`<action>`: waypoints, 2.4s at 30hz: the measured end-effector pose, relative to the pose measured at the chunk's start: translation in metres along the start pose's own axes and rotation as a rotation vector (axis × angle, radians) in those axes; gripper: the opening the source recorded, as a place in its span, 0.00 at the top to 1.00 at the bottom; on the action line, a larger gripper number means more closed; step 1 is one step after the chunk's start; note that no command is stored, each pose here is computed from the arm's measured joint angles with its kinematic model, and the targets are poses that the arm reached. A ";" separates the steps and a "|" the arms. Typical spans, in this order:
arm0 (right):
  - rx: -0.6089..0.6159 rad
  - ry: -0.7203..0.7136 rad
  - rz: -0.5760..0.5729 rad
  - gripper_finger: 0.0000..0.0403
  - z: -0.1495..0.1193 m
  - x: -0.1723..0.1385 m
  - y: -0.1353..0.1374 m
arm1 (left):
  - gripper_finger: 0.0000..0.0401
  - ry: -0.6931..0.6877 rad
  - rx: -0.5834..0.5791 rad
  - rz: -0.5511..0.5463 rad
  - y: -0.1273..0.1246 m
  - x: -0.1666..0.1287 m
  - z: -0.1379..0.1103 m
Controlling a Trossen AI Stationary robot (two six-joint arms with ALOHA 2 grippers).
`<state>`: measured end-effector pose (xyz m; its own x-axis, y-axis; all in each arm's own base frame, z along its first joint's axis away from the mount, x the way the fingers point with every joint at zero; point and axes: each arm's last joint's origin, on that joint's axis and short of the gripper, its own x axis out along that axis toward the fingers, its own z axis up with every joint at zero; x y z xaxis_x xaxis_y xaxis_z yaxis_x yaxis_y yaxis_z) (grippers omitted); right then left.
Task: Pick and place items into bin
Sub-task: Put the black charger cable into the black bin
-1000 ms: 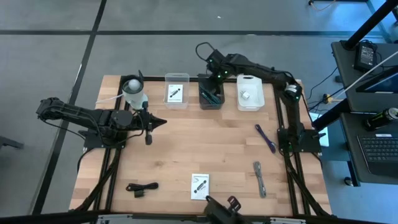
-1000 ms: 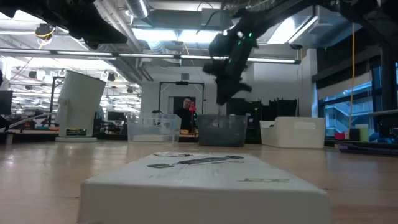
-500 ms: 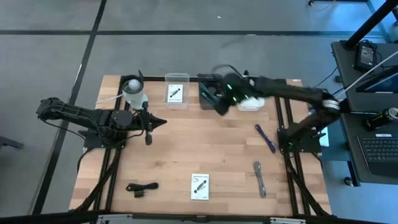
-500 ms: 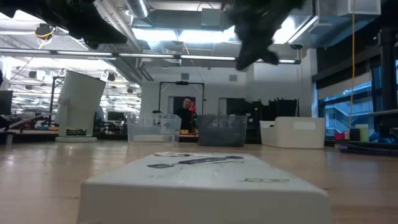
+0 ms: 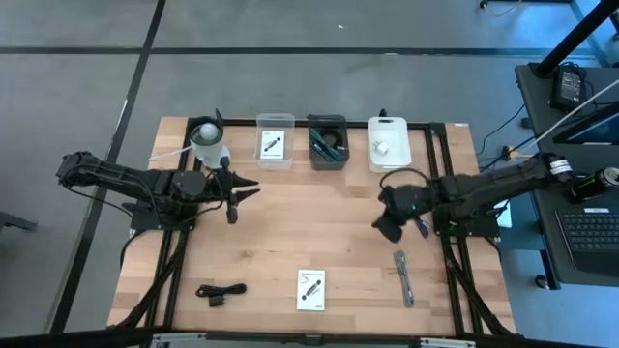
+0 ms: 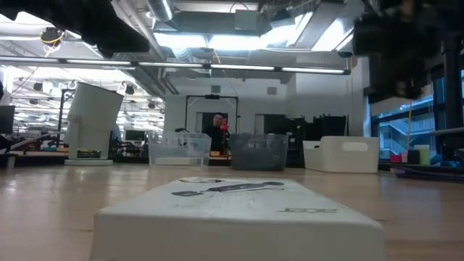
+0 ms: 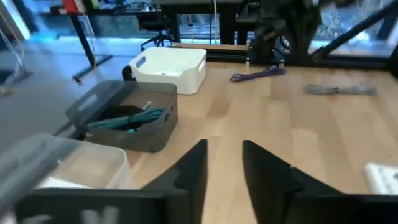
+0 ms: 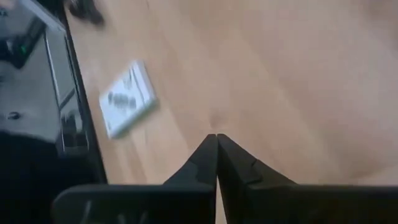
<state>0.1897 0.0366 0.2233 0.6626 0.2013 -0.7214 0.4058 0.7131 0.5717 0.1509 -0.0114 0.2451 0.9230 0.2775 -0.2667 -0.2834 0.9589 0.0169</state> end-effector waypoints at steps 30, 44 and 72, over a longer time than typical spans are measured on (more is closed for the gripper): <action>-0.639 -0.199 0.056 0.99 -0.032 -0.021 -0.021 | 0.58 0.730 -0.056 0.027 -0.075 0.082 0.092; -0.676 -0.322 0.060 0.98 -0.043 -0.035 -0.039 | 0.58 1.241 0.003 -0.174 -0.142 0.083 0.030; -0.654 -0.301 0.097 0.98 -0.044 -0.035 -0.038 | 0.59 1.485 0.025 -0.047 -0.238 0.077 -0.085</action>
<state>0.1237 0.0317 0.2093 0.8595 0.1575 -0.4862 -0.0604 0.9760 0.2094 0.2669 -0.2236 0.1383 -0.1766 -0.0519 -0.9829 -0.2427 0.9701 -0.0076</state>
